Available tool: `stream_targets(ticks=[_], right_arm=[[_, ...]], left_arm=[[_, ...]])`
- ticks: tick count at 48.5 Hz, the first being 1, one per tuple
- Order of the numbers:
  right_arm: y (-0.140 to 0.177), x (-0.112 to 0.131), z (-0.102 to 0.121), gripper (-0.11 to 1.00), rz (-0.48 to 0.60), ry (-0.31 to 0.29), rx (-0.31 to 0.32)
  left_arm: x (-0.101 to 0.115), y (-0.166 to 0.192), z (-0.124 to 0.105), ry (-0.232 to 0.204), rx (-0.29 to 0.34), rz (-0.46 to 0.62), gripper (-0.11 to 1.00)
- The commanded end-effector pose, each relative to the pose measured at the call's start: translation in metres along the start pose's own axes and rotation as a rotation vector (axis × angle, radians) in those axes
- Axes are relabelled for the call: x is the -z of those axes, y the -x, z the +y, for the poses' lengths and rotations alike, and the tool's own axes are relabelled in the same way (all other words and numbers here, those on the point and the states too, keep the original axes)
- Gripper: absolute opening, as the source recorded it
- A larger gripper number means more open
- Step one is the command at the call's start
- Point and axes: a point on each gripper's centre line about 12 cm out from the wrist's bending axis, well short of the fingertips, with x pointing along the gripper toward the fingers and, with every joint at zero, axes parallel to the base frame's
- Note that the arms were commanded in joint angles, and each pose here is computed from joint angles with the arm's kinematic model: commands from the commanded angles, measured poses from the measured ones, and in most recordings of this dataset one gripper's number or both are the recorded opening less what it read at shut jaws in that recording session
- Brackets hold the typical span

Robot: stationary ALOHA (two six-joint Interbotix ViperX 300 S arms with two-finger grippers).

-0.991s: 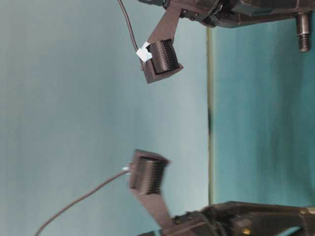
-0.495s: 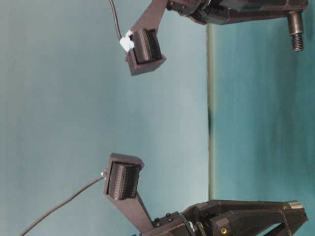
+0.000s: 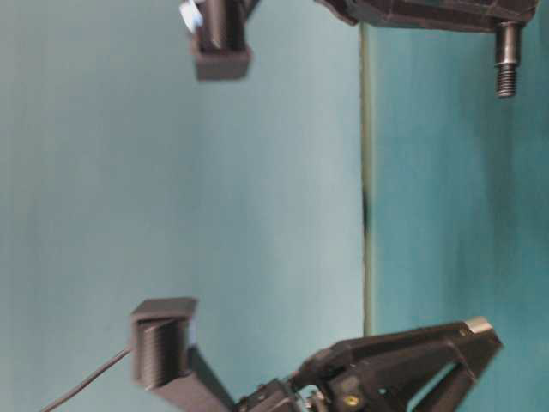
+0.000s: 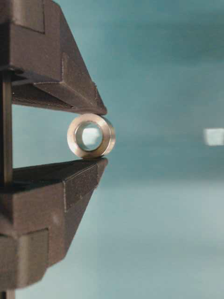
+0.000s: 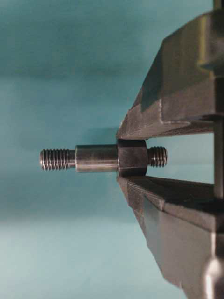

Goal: Insert the washer onto the shaft with both hands.
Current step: 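Lift the washer and shaft off the table with both grippers, then rotate both grippers to face each other, aligning washer with shaft tip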

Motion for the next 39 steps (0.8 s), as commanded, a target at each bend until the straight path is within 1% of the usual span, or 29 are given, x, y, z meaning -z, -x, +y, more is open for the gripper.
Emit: stream_targets(ticks=[1, 6, 12, 20, 39], right_arm=[[0.008, -0.006, 0.004, 0.00, -0.071, -0.024, -0.011], [0.011, -0.005, 0.005, 0.00, -0.109, -0.055, -0.016], [0.013, -0.003, 0.007, 0.00, -0.156, -0.076, -0.026], [0.016, -0.001, 0.014, 0.00, -0.200, -0.067, -0.043], [0.019, -0.001, 0.021, 0.00, -0.242, -0.048, -0.064]], left_arm=[[-0.012, 0.009, -0.004, -0.008, 0.008, -0.084, 0.36], [-0.013, 0.012, -0.007, -0.013, 0.017, -0.142, 0.36], [-0.014, 0.016, -0.009, -0.005, 0.025, -0.207, 0.36], [-0.018, 0.019, -0.010, -0.004, 0.030, -0.265, 0.36], [-0.032, 0.024, -0.014, -0.007, 0.045, -0.395, 0.36]])
